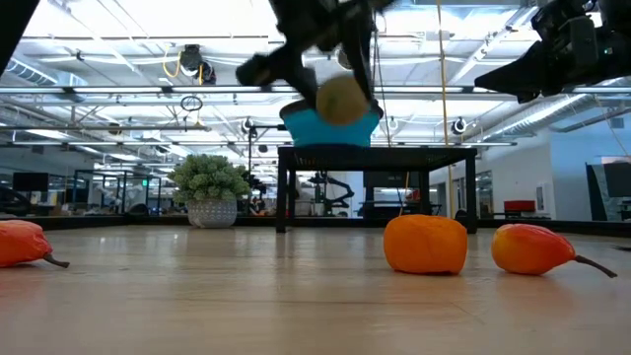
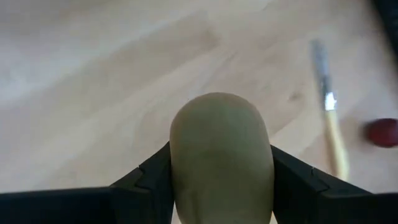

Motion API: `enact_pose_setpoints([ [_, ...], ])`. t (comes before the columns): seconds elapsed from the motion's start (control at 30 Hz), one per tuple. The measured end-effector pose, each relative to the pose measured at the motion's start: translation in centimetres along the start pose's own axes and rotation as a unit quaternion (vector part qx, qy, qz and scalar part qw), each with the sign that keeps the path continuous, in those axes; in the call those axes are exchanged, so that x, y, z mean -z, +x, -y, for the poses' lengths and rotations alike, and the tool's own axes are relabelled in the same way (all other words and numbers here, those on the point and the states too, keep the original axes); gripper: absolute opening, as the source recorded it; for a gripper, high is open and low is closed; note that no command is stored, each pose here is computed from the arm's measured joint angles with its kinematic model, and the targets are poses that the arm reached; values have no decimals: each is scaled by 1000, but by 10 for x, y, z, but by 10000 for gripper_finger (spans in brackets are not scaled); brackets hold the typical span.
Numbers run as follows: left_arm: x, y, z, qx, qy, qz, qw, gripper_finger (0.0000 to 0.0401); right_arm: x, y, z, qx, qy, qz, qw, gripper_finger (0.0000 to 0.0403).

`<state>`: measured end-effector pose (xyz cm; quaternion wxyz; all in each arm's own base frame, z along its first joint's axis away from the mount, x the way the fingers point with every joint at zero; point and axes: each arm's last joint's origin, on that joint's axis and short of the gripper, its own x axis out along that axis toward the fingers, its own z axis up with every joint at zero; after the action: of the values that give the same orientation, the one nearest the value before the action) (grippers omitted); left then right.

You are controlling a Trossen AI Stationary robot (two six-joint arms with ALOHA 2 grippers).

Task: Pick & Place Fruit
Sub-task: Put the kiwi into the blue strainer on the shelf

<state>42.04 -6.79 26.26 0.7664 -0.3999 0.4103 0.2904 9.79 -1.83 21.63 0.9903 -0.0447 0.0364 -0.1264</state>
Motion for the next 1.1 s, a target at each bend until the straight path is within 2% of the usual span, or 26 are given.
enact_pose_setpoints([
  [0.13, -11, -32, 4, 46, 58, 53, 996, 190, 0, 0, 0, 0, 0, 0, 1000, 0],
  [0.27, -22, -62, 11, 104, 111, 114, 982, 185, 0, 0, 0, 0, -1, -1, 1000, 0],
  [0.37, -30, -83, 18, 156, 156, 163, 962, 191, 0, 0, 0, 0, 0, -1, 1000, 0],
  [0.47, -35, -102, 27, 208, 204, 217, 932, 198, 0, 0, 0, 0, 0, -1, 1000, 0],
  [0.6, -40, -118, 40, 288, 271, 266, 879, 200, 0, 0, 0, 0, -1, -2, 1000, 0],
  [0.83, -42, -140, 55, 429, 365, 313, 765, 201, 1, 0, 0, -1, -2, -3, 1000, 0],
  [1.1, -41, -165, 63, 548, 436, 367, 613, 202, 1, 0, 0, -1, -2, -3, 1000, 0],
])
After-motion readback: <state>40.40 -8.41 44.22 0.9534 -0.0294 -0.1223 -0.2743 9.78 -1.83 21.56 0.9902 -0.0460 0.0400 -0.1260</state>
